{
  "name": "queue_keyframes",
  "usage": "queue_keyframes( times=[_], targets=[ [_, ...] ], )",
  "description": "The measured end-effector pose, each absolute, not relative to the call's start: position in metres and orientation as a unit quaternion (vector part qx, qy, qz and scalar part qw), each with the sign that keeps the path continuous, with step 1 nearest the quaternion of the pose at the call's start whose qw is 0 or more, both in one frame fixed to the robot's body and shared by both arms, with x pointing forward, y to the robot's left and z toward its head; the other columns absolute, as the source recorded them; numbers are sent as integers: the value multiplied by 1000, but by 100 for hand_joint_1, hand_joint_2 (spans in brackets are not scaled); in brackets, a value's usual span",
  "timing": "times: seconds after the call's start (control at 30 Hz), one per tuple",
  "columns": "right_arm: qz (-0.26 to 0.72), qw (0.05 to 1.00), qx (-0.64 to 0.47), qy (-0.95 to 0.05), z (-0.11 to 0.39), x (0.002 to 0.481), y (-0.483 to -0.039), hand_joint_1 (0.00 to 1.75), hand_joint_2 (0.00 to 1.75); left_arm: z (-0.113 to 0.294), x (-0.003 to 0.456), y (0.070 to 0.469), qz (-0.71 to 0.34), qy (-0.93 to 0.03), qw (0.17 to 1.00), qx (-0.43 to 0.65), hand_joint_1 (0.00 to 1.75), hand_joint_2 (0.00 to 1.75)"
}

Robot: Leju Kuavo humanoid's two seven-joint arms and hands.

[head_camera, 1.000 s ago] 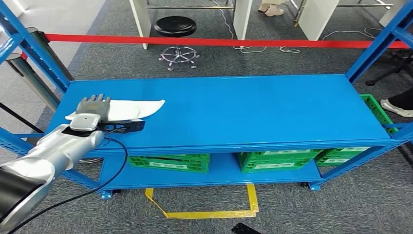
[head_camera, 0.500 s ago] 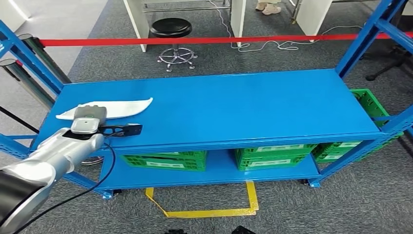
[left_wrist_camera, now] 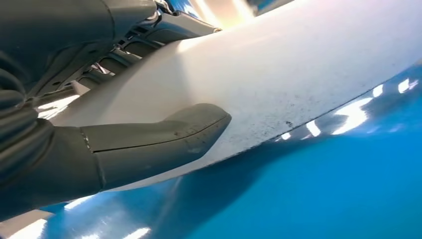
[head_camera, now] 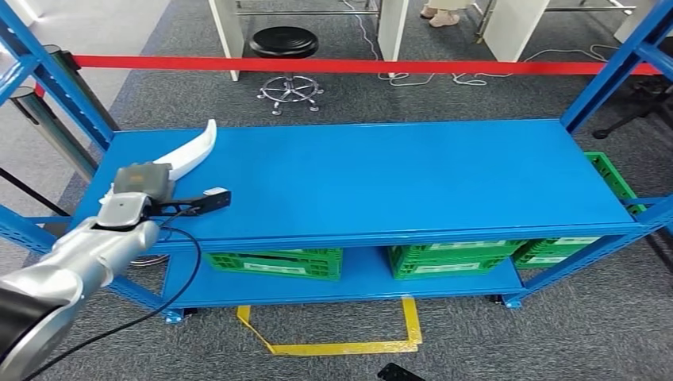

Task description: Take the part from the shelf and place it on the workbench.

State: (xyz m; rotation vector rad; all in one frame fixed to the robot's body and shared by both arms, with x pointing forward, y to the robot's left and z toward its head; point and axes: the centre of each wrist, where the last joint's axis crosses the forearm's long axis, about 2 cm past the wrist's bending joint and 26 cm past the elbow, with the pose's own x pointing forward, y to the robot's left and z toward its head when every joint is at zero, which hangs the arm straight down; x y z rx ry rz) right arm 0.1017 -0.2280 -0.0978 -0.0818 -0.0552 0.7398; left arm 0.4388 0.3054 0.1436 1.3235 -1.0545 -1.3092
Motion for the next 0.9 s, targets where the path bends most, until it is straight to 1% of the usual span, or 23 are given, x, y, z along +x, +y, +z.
queue_keyframes(
  times=[0.1,0.23,0.4,0.47,0.53,0.6,0.67,0.83,0.9],
  targets=[
    [365,930,-39,-24,-99,98,-228,0,175,130,427,307,-496,-521,457,524,175,175],
    [370,928,-39,-24,-100,94,-228,0,175,113,410,300,-437,-645,421,465,175,175],
    [373,927,-38,-25,-99,94,-224,0,175,112,403,287,-361,-713,424,426,175,175],
    [373,927,-38,-24,-99,93,-225,0,175,108,396,275,-291,-759,435,387,175,175],
    [371,927,-39,-24,-99,93,-225,0,175,104,385,255,-197,-797,453,347,175,175],
    [370,928,-40,-24,-99,93,-224,0,175,107,377,238,-139,-814,460,325,175,175],
    [369,928,-39,-24,-99,93,-223,0,175,114,374,228,-116,-824,455,316,175,175],
    [368,929,-40,-24,-99,93,-223,0,175,125,371,218,-74,-844,440,298,175,175],
    [365,930,-42,-27,-99,94,-223,0,175,126,365,213,-38,-856,439,271,175,175]
  ],
)
